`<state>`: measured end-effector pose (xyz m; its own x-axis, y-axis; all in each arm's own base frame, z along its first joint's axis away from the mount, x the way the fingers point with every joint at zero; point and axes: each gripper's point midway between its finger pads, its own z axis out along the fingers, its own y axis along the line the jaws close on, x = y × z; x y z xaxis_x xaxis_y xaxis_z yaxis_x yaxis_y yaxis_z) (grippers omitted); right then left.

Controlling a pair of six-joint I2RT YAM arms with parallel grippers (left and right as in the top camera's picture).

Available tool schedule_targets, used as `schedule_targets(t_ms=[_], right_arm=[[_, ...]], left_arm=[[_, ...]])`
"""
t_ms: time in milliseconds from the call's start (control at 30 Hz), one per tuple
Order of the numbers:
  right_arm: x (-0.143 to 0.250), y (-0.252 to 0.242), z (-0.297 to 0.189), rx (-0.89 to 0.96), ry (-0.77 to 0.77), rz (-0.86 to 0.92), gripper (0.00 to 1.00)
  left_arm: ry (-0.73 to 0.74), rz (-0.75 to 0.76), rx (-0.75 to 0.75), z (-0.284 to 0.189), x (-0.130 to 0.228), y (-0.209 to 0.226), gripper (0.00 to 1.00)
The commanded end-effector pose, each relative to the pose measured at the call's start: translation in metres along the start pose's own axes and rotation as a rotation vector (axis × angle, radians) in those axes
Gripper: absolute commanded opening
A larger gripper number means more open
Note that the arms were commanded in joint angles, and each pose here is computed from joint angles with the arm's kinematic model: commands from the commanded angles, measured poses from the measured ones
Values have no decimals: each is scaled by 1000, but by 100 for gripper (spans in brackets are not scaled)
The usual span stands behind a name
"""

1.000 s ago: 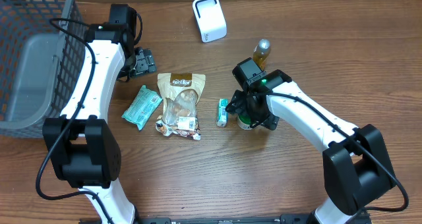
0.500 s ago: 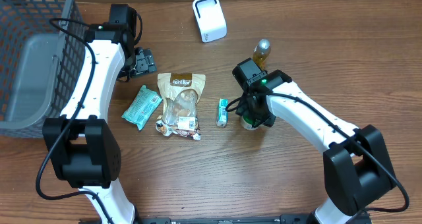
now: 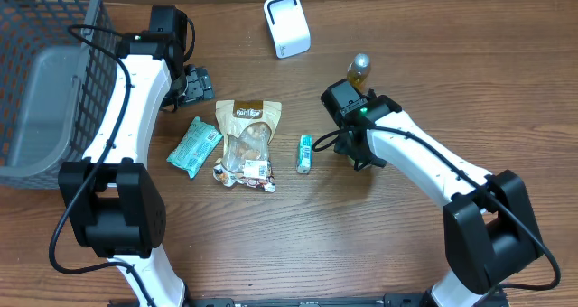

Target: Scan the item barcode

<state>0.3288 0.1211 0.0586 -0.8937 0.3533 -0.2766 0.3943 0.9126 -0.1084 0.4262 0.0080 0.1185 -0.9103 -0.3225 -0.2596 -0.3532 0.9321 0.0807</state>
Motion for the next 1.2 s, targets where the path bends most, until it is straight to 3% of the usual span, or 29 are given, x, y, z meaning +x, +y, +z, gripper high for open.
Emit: schedule_targets(t_ms=[0, 400, 633, 800, 1000, 1167], right_arm=[[-9, -10, 5, 21, -8, 28, 64], [-8, -12, 8, -23, 57, 57, 75], [-8, -12, 8, -22, 58, 56, 100], [-9, -16, 1, -1, 66, 44, 100], [-27, -14, -45, -9, 75, 46, 100], [-15, 13, -69, -176, 183, -68, 100]], left_arm=[[-14, 15, -9, -2, -5, 0, 100], [-14, 15, -9, -2, -5, 0, 100], [-14, 15, -9, -2, -5, 0, 100], [-14, 15, -9, -2, -5, 0, 100], [-14, 15, -9, -2, -5, 0, 100], [-14, 15, -9, -2, -5, 0, 100]])
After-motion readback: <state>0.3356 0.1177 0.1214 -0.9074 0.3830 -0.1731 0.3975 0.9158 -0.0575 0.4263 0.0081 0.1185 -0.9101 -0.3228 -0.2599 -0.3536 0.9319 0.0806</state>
